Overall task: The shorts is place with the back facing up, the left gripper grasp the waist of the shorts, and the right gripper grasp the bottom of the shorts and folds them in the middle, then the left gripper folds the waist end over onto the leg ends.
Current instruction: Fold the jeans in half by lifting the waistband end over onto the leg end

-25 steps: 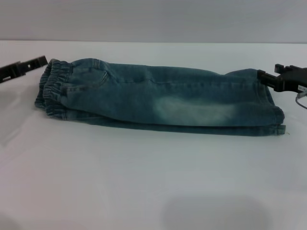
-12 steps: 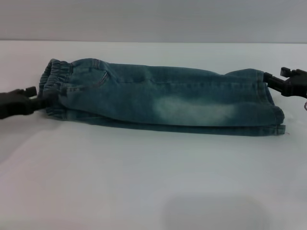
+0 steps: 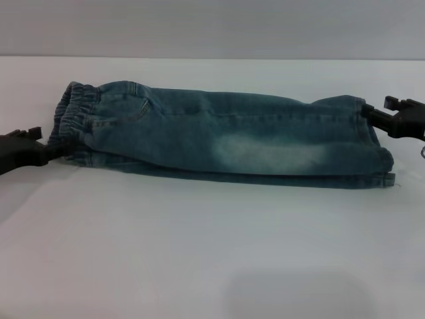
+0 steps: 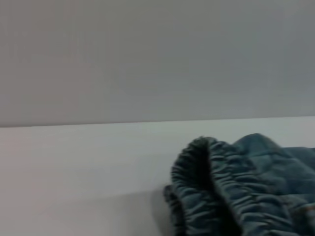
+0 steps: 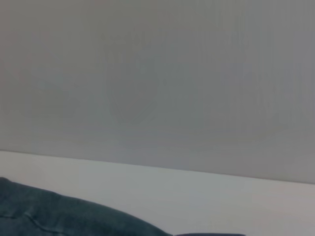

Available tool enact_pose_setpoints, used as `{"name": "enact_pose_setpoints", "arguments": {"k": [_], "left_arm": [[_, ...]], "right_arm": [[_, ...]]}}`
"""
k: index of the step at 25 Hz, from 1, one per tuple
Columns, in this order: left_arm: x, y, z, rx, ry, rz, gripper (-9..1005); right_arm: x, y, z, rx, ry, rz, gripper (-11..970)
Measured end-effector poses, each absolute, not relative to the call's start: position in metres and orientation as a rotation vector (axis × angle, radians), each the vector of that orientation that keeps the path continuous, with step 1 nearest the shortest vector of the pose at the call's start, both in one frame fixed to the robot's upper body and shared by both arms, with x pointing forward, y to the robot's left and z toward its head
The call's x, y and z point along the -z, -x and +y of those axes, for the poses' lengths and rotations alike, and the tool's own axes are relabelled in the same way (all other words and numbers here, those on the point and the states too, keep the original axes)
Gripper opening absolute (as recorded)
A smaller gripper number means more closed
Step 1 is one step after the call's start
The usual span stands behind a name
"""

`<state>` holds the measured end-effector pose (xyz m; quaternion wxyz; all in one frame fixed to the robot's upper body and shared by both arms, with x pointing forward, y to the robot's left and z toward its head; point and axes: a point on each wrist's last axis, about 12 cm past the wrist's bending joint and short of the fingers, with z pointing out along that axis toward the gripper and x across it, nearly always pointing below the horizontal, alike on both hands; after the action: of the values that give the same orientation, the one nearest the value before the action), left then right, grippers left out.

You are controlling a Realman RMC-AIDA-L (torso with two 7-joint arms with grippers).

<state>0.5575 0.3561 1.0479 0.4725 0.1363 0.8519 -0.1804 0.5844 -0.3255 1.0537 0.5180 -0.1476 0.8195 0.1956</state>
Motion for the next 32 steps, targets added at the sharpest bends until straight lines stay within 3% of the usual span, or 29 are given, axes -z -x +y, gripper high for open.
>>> {"name": "enact_pose_setpoints", "arguments": {"k": [32], "left_arm": [[-1.040, -0.568, 0.339, 0.435, -0.349, 2.114, 844]], "right_arm": [[-1.052, -0.577, -0.326, -0.520, 0.311, 1.939, 574]]}}
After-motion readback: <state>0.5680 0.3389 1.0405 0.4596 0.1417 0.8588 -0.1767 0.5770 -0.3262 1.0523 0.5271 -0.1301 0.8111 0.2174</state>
